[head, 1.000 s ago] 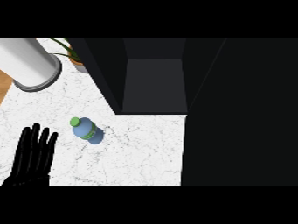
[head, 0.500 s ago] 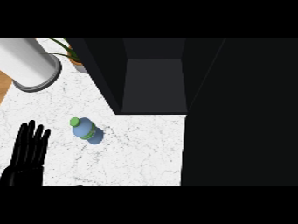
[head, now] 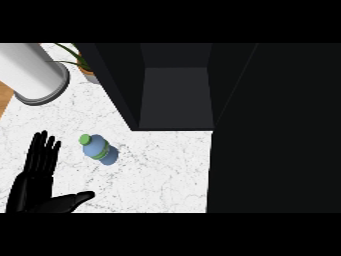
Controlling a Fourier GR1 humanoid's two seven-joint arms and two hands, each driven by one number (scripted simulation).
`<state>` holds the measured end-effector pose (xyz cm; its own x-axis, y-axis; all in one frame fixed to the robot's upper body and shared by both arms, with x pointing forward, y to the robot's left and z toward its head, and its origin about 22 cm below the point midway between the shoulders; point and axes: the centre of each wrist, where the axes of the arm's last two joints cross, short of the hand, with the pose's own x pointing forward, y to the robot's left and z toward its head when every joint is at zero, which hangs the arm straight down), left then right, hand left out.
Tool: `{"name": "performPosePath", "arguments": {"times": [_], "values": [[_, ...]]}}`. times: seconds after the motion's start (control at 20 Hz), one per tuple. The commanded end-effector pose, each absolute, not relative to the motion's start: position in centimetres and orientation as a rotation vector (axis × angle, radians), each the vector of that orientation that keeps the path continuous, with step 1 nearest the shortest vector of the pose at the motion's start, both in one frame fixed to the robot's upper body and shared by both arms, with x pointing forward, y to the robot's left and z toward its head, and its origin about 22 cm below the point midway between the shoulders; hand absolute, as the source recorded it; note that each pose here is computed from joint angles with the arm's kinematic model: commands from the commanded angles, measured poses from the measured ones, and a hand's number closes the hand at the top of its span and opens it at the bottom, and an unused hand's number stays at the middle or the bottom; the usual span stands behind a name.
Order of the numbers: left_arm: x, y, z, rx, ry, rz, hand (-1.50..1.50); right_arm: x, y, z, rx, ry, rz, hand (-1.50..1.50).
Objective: Pick up the bottled water, place it into the cabinet and close the cabinet
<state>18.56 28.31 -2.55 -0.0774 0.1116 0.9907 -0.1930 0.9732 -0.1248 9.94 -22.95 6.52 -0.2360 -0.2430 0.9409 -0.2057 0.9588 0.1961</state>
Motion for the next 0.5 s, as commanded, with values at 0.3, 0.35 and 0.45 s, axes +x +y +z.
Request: {"name": "performPosePath", "arguments": {"times": [0.3,0.35,0.45], "values": [[19.7,29.7,-9.4,0.045,-1.525,0.347,-1.50,9.9,-24.1,5.9,0.336,-1.822,-0.030,-1.50],[20.4,30.2,-8.4,0.031,-1.528,0.359,-1.50,8.3,-23.7,7.1,0.331,-1.832,-0.054,-1.50],[21.7,31.4,-8.2,0.004,-1.518,0.348,-1.50,9.6,-22.2,6.0,0.369,-1.821,-0.026,-1.50]]}}
